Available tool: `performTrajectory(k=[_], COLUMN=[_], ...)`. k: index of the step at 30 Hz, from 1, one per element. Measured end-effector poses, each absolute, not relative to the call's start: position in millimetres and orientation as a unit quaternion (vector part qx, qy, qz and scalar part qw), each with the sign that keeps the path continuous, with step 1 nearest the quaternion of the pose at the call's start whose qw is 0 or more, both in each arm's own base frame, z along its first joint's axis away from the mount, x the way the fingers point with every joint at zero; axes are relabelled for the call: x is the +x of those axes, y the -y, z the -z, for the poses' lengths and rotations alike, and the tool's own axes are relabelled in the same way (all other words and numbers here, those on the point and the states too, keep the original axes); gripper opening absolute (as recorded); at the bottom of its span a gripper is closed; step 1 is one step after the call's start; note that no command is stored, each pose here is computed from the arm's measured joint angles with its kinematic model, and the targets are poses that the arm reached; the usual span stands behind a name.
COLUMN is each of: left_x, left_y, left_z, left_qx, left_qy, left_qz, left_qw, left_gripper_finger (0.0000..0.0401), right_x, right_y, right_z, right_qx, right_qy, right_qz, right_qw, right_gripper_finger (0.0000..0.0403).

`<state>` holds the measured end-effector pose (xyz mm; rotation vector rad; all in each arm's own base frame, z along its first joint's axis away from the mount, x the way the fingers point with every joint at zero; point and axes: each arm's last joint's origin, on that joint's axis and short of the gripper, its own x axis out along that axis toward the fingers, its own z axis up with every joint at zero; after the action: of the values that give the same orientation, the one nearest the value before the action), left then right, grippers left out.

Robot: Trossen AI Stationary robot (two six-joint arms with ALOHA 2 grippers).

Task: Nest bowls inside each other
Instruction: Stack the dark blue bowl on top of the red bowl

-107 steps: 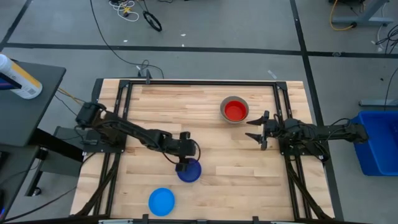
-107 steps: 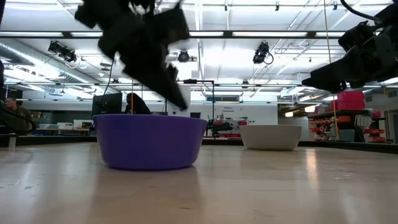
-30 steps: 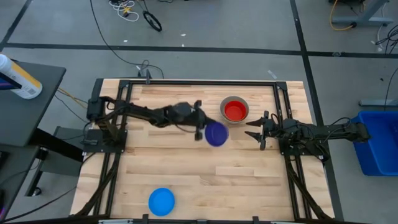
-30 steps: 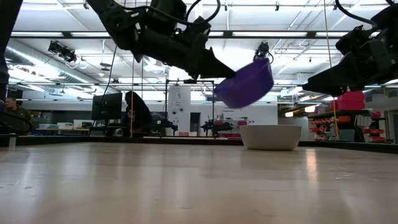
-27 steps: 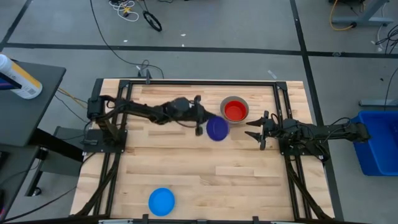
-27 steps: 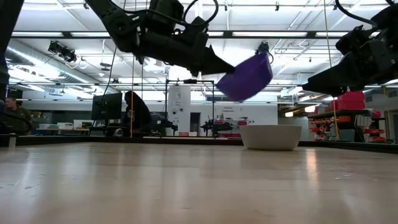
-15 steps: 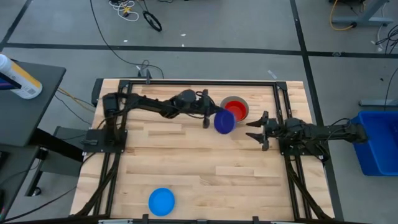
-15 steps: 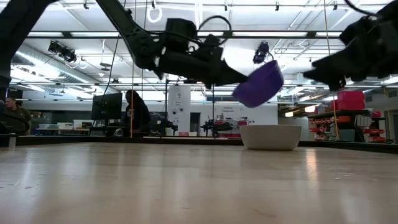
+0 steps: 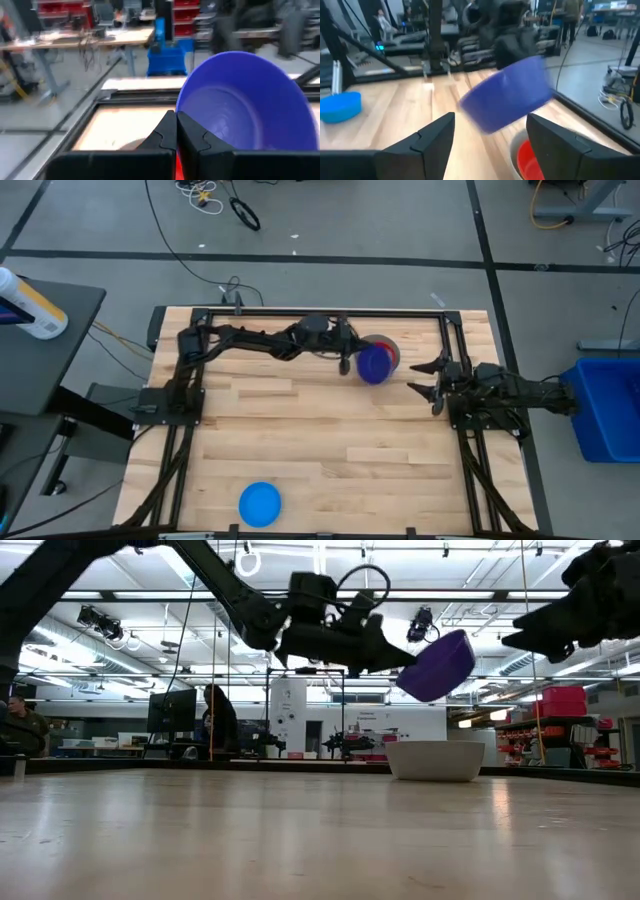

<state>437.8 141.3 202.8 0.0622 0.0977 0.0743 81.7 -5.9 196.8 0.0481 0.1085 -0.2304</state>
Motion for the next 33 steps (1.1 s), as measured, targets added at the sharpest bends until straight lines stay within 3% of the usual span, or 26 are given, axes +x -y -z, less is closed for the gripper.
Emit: performTrajectory(k=[16, 21, 33], left_x=[482.5, 482.1, 476.0], left_y=[-173.1, -174.8, -178.8], left_z=[-173.1, -169.1, -159.6], left_qx=[-0.016, -0.007, -0.024], left_qy=[-0.14, -0.176, -0.229], left_qz=[-0.082, -0.128, -0.149], left_qw=[0.987, 0.976, 0.962], left_gripper_finger=[0.0001, 0.0001, 0.0001], right_x=[82.3, 82.2, 82.3], right_y=[4.6, 4.6, 4.6], right_z=[-191.0, -190.3, -190.3], right_qx=[0.039, 0.045, 0.051], right_qy=[-0.078, -0.081, -0.08], right_qz=[0.096, 0.097, 0.097], right_qw=[0.992, 0.991, 0.991], right_gripper_finger=[0.0274, 0.0274, 0.0244])
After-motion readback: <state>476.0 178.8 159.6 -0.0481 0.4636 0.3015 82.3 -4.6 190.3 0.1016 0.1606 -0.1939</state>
